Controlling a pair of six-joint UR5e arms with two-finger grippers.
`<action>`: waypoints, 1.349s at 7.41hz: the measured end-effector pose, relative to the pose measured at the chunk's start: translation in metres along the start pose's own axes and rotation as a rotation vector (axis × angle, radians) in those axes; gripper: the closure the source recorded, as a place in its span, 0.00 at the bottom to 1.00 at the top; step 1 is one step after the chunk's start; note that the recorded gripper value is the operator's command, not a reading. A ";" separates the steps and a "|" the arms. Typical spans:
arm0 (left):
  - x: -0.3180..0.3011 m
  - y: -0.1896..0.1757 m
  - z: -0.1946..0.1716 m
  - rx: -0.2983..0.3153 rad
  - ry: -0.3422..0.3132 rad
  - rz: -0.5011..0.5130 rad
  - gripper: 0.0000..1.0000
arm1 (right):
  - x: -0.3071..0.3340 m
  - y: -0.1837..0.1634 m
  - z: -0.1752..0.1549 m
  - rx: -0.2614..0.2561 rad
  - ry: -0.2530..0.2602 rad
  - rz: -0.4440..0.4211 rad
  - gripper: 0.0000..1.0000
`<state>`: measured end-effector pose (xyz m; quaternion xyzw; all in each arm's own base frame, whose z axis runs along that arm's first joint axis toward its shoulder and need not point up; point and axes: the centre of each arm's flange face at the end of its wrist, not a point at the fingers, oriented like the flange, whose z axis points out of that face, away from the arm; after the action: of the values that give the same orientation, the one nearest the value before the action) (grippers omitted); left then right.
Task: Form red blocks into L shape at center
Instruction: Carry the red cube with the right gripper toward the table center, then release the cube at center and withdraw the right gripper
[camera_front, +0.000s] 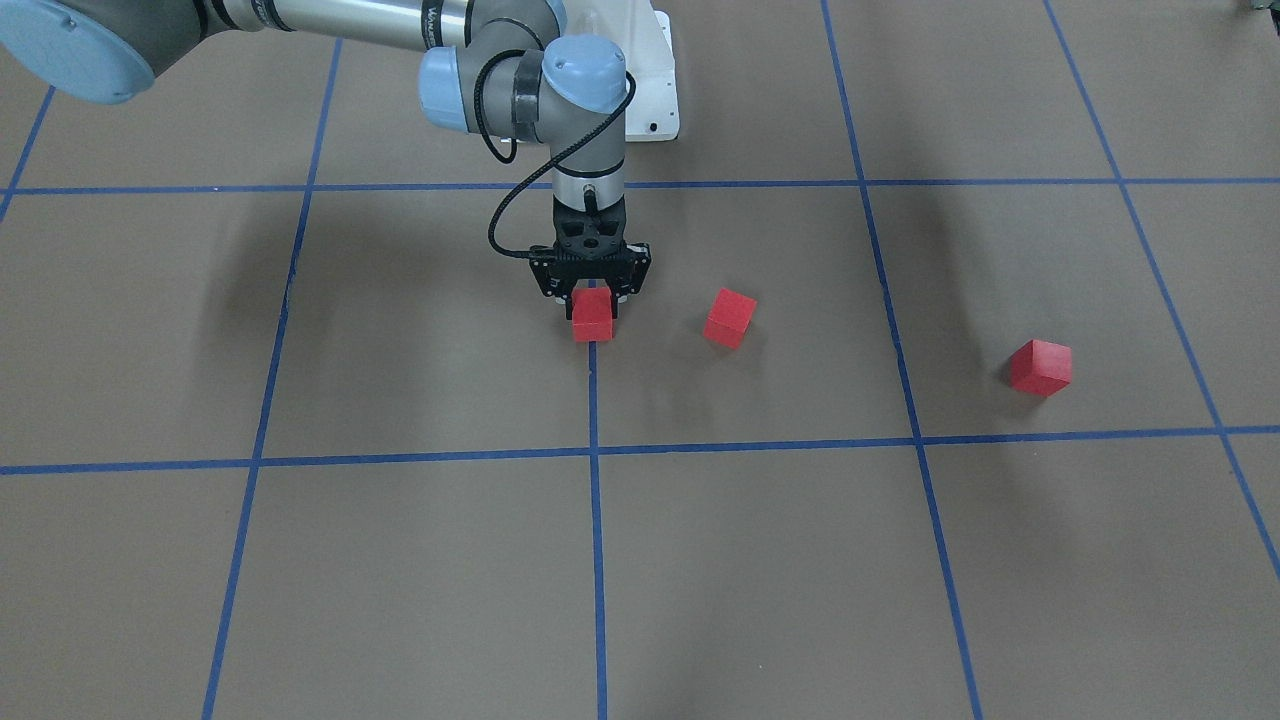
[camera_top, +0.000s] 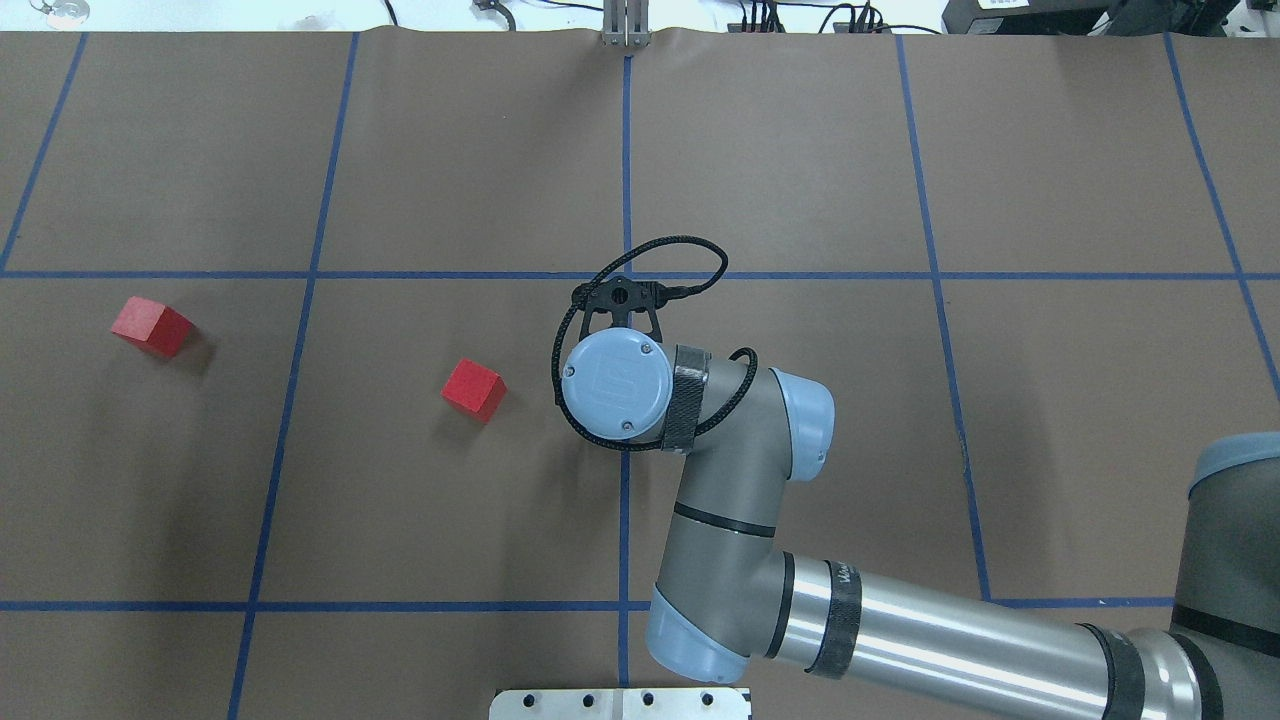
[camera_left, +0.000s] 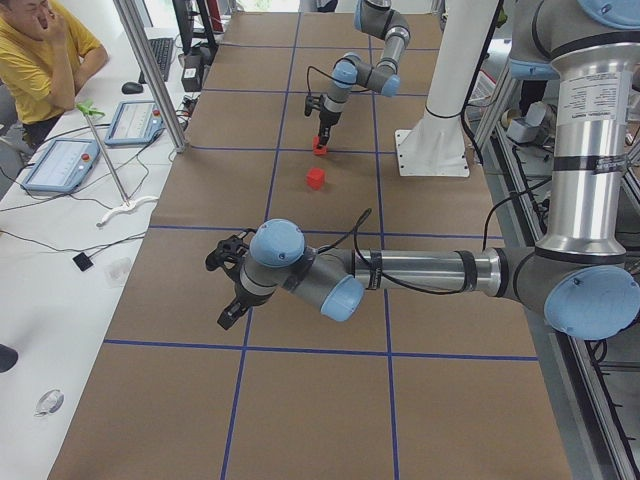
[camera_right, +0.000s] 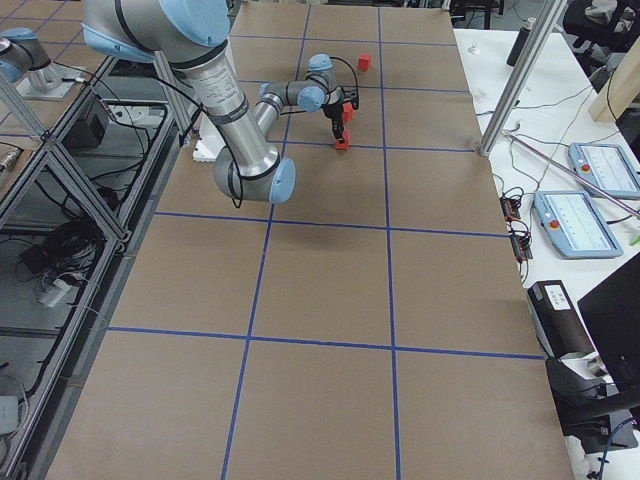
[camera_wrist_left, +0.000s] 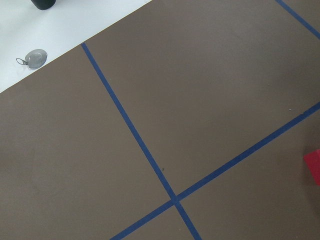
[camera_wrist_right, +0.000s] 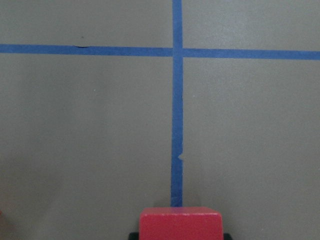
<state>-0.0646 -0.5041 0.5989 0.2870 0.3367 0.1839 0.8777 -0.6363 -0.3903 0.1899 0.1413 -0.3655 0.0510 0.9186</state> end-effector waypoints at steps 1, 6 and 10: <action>0.000 0.000 0.000 0.000 0.000 0.000 0.00 | 0.000 0.001 0.000 -0.001 0.000 0.002 0.00; 0.003 -0.012 -0.005 0.021 -0.003 0.018 0.00 | 0.011 -0.031 -0.054 -0.003 -0.030 0.025 0.00; 0.078 -0.056 0.009 0.114 0.133 0.012 0.00 | 0.153 -0.176 -0.110 -0.039 -0.029 0.026 0.00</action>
<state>0.0038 -0.5097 0.5313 0.3258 0.4025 0.1883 0.8345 -0.4184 -0.5268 0.1795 0.1191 -0.3815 0.0536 0.9151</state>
